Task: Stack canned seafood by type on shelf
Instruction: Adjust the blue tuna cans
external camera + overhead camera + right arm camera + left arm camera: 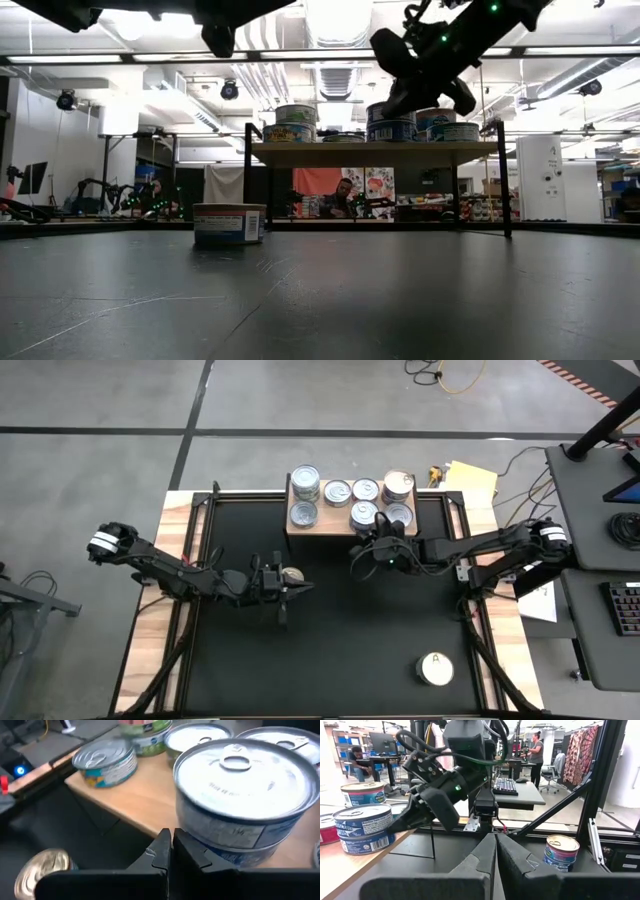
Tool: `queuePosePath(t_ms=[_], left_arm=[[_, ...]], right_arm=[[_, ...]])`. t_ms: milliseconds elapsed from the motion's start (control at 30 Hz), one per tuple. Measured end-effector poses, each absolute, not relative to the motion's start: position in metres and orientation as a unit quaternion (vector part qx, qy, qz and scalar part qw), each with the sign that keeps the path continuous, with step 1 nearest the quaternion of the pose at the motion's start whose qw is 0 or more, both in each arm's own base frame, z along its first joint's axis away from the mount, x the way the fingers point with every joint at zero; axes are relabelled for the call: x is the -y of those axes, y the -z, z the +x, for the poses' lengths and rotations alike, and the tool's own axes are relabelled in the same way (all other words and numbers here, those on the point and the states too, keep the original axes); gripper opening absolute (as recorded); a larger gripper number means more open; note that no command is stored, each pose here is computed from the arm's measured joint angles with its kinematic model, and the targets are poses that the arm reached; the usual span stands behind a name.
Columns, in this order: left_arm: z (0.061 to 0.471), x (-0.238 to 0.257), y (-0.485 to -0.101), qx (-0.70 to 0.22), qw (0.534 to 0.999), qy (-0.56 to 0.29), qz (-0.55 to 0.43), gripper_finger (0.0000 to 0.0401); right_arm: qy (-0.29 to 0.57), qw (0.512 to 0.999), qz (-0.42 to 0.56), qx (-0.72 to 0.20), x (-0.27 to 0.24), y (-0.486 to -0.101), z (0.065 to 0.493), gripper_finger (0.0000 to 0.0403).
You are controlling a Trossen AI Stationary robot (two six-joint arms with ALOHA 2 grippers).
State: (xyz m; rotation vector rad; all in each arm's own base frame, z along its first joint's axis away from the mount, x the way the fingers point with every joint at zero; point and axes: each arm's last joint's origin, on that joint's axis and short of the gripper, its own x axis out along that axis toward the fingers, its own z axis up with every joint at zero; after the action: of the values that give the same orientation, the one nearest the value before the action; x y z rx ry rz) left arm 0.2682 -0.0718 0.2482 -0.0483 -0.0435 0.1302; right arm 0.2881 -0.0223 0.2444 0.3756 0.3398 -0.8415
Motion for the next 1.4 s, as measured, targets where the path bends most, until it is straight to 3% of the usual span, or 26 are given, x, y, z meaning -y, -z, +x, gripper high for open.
queuePosePath(t_ms=[1400], left_arm=[[0.2683,0.0718,-0.2457,0.009,0.998,-0.066,-0.021,0.0000]], right_arm=[[0.422,0.871,0.202,-0.148,0.0302,-0.2467,0.2856,0.0012]])
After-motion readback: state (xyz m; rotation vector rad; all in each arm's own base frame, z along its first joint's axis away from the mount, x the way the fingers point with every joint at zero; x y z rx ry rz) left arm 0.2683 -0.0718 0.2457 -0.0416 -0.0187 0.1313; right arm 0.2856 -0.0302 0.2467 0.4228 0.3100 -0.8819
